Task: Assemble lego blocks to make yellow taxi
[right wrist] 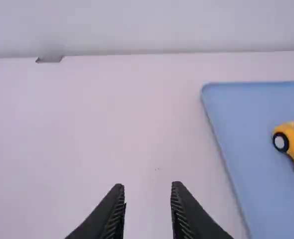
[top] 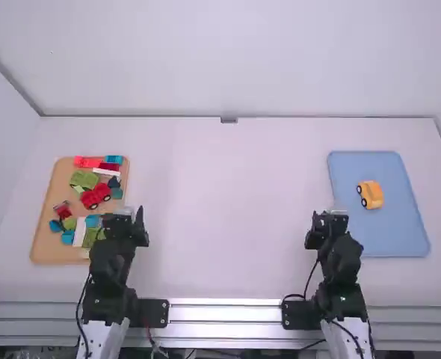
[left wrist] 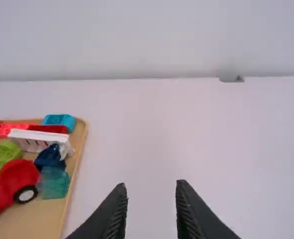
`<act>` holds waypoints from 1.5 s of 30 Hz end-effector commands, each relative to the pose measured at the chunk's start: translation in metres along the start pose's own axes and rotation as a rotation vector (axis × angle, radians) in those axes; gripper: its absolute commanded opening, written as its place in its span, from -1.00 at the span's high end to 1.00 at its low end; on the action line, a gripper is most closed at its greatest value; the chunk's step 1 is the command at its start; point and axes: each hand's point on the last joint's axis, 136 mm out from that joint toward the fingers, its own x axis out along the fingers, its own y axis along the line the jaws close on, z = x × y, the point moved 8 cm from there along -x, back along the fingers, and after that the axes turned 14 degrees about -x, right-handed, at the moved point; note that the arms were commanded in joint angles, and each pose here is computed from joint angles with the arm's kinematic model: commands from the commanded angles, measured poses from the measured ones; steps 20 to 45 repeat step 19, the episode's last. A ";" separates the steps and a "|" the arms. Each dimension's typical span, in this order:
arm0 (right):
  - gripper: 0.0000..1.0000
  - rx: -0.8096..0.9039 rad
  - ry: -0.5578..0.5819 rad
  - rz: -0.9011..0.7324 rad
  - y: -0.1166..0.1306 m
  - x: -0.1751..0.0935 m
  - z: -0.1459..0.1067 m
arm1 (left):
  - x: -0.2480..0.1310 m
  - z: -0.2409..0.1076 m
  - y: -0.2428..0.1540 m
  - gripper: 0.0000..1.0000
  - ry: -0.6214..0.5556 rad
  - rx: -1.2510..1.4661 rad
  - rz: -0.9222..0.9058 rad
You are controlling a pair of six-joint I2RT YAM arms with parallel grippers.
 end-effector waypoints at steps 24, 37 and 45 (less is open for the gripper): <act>1.00 0.001 -0.204 -0.056 -0.006 -0.015 0.024 | -0.004 0.006 -0.001 1.00 -0.060 -0.006 -0.010; 1.00 0.001 -0.204 -0.056 -0.006 -0.015 0.024 | -0.004 0.006 -0.001 1.00 -0.060 -0.006 -0.010; 1.00 0.001 -0.204 -0.056 -0.006 -0.015 0.024 | -0.004 0.006 -0.001 1.00 -0.060 -0.006 -0.010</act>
